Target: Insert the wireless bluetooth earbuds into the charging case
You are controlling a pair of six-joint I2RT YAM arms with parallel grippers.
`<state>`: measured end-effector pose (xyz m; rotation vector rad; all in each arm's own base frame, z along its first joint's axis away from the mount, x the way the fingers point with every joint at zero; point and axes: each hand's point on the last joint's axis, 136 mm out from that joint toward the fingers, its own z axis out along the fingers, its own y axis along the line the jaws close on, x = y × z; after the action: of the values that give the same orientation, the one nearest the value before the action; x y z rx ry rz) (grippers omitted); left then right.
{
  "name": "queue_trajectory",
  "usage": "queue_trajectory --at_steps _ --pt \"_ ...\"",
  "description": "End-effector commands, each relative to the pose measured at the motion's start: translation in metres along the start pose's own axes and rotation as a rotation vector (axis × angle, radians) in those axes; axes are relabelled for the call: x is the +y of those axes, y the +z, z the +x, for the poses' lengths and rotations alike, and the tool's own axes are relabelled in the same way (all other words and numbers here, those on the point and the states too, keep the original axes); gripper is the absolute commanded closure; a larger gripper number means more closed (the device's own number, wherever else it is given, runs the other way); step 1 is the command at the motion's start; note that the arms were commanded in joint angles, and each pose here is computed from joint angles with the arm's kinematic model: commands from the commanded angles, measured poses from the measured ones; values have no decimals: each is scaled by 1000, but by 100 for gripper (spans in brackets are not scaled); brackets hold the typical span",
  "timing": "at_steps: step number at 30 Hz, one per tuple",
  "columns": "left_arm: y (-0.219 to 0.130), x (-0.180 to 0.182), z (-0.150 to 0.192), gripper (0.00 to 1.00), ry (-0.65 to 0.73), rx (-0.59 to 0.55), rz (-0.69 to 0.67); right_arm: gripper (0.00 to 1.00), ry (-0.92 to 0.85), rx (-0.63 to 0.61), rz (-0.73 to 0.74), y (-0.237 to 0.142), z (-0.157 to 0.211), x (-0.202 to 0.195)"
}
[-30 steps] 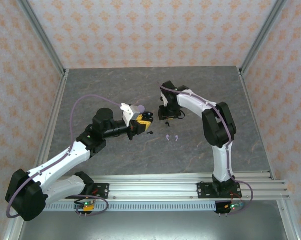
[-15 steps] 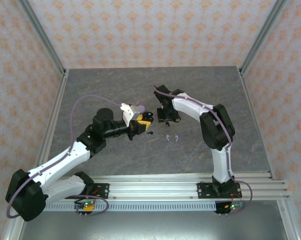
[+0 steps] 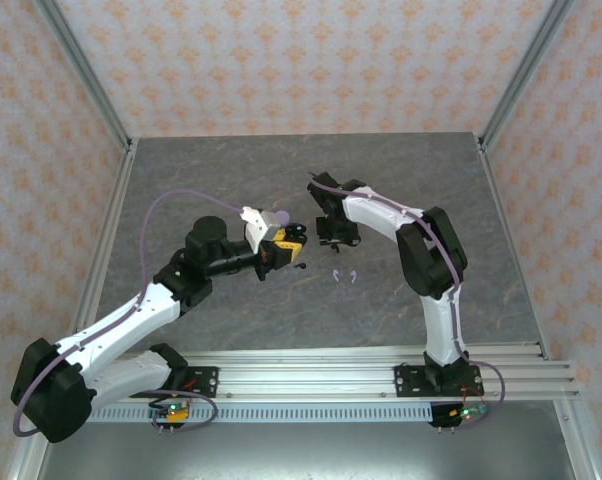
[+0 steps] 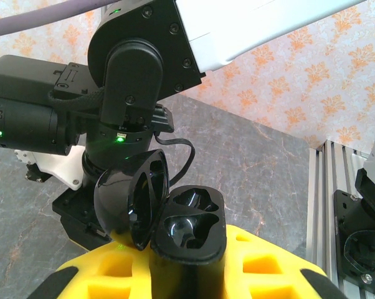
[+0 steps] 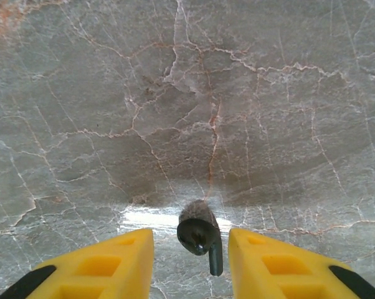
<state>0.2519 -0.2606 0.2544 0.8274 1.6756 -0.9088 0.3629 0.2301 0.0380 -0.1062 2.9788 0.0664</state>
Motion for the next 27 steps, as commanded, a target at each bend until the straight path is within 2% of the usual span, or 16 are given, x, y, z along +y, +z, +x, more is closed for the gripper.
queue_trajectory --at_steps 1,13,27 --pt "-4 -3 -11 89 42 -36 -4 64 6 33 44 7 7 -5" --pt "-3 -3 -9 89 37 -32 -4 65 7 59 61 15 11 -7" --pt "-4 -3 -11 89 39 -35 -3 73 6 73 79 25 12 -9"
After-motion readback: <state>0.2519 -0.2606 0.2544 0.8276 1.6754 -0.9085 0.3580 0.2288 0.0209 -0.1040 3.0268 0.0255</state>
